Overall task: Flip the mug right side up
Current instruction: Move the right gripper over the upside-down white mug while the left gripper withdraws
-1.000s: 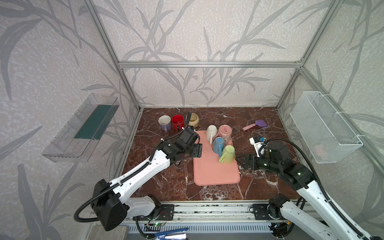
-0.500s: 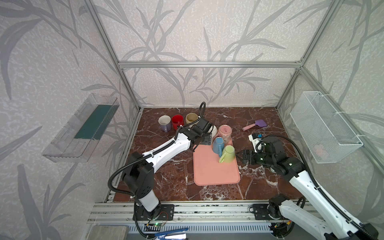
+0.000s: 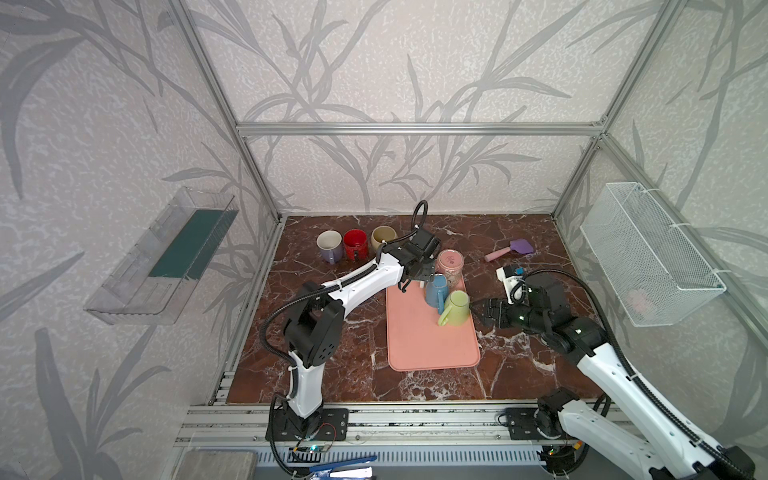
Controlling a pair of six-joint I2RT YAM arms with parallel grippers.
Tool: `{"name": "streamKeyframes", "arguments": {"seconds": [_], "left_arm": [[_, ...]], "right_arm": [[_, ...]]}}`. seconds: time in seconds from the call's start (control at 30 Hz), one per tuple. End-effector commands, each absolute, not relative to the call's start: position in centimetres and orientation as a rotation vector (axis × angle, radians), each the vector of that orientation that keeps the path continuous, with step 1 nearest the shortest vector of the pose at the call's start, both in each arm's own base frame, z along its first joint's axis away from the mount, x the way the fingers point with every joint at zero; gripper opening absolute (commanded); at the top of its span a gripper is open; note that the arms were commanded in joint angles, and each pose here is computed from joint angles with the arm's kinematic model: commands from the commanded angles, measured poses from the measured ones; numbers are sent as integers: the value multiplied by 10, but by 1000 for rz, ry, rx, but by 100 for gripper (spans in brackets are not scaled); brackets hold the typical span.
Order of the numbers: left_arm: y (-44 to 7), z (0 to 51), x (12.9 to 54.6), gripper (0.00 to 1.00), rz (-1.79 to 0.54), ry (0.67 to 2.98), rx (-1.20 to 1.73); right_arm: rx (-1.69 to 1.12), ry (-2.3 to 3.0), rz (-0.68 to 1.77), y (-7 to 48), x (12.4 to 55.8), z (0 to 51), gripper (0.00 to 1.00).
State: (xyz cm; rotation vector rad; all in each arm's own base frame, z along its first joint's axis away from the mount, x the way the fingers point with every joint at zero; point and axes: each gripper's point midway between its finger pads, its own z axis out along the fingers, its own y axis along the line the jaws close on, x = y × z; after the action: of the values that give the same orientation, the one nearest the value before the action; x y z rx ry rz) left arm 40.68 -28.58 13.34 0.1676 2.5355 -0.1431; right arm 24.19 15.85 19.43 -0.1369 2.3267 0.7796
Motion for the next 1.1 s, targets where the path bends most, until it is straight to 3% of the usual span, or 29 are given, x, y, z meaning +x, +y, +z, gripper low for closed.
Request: {"name": "streamKeyframes", "arguments": {"seconds": [0.0, 0.1, 0.3, 0.63, 1.07], "left_arm": [[-287, 137, 415, 78, -119, 2524, 153], [-278, 139, 413, 78, -68, 2539, 106], [-254, 156, 391, 79, -69, 2520, 134], [-208, 213, 338, 82, -300, 2382, 39], [-108, 234, 270, 84, -346, 2320, -101]], "right_arm": [[-134, 2309, 783, 159, 244, 200, 85], [-158, 2335, 757, 159, 245, 199, 77], [-290, 2347, 587, 174, 253, 216, 72], [-403, 2393, 444, 222, 299, 236, 64], [-476, 2577, 346, 296, 369, 190, 51]]}}
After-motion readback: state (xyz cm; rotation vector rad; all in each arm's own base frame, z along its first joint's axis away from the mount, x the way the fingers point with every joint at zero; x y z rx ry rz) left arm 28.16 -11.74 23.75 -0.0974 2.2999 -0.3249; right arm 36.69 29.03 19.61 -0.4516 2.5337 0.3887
